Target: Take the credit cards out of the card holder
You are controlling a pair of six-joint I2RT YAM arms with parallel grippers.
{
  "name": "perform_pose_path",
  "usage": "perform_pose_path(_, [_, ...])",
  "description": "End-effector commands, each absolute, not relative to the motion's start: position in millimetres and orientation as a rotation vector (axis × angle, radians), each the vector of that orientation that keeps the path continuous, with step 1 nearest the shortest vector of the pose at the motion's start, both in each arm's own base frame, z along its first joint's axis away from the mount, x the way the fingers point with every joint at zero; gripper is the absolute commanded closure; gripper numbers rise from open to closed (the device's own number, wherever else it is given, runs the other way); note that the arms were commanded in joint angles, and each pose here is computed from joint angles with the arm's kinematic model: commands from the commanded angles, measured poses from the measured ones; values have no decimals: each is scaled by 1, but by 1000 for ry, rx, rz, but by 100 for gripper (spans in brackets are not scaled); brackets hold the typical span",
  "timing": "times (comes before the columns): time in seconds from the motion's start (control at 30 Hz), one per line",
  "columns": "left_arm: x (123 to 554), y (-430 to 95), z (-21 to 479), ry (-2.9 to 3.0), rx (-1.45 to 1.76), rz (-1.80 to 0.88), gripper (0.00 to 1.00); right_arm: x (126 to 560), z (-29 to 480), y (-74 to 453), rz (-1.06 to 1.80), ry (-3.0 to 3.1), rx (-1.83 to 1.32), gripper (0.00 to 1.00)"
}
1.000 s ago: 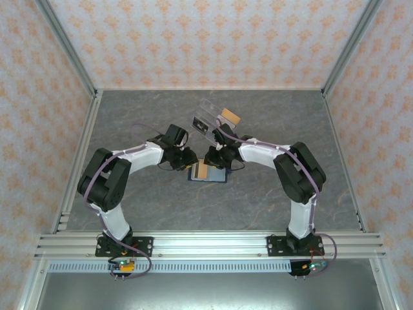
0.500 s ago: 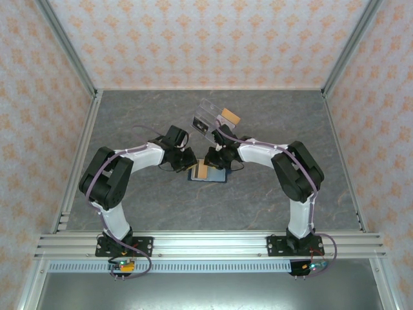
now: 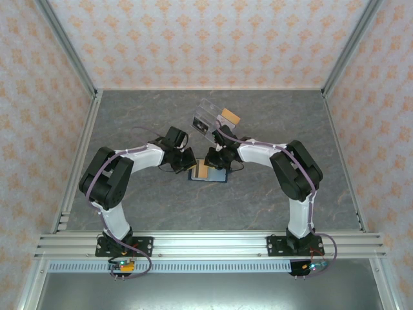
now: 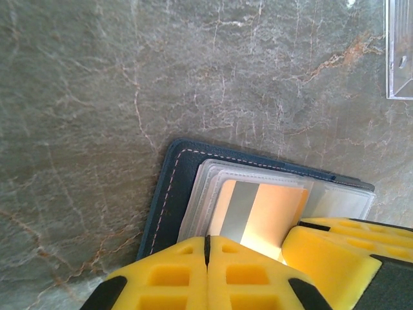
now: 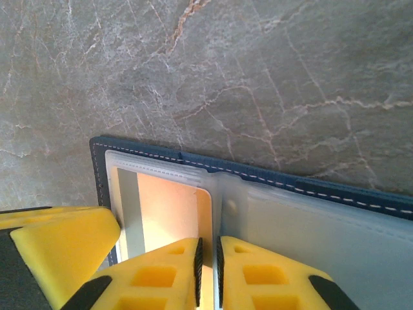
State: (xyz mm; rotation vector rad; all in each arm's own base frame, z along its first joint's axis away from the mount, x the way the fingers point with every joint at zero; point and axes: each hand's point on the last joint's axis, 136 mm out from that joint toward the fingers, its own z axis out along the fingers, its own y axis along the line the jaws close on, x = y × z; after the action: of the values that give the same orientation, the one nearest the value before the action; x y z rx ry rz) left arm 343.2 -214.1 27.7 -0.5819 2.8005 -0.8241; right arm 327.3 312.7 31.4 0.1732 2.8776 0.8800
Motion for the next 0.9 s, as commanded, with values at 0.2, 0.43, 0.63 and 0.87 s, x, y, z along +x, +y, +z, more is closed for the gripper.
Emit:
perform_pose_path(0.2, [319,-216,2,2896,-593,-812,99,323,22,320,1001,2897,188,83])
perform_pose_path(0.43, [313,-220,-2,2910,-586,-860,100,323,27,327,1121,2880,194,83])
perform_pose_path(0.63, [310,-223,-2,2912,-577,-898,100,326,31,326,1171,2862,210,87])
perform_pose_path(0.87, [312,-214,4,2899,-578,-835,99,329,31,306,1049,2855,198,94])
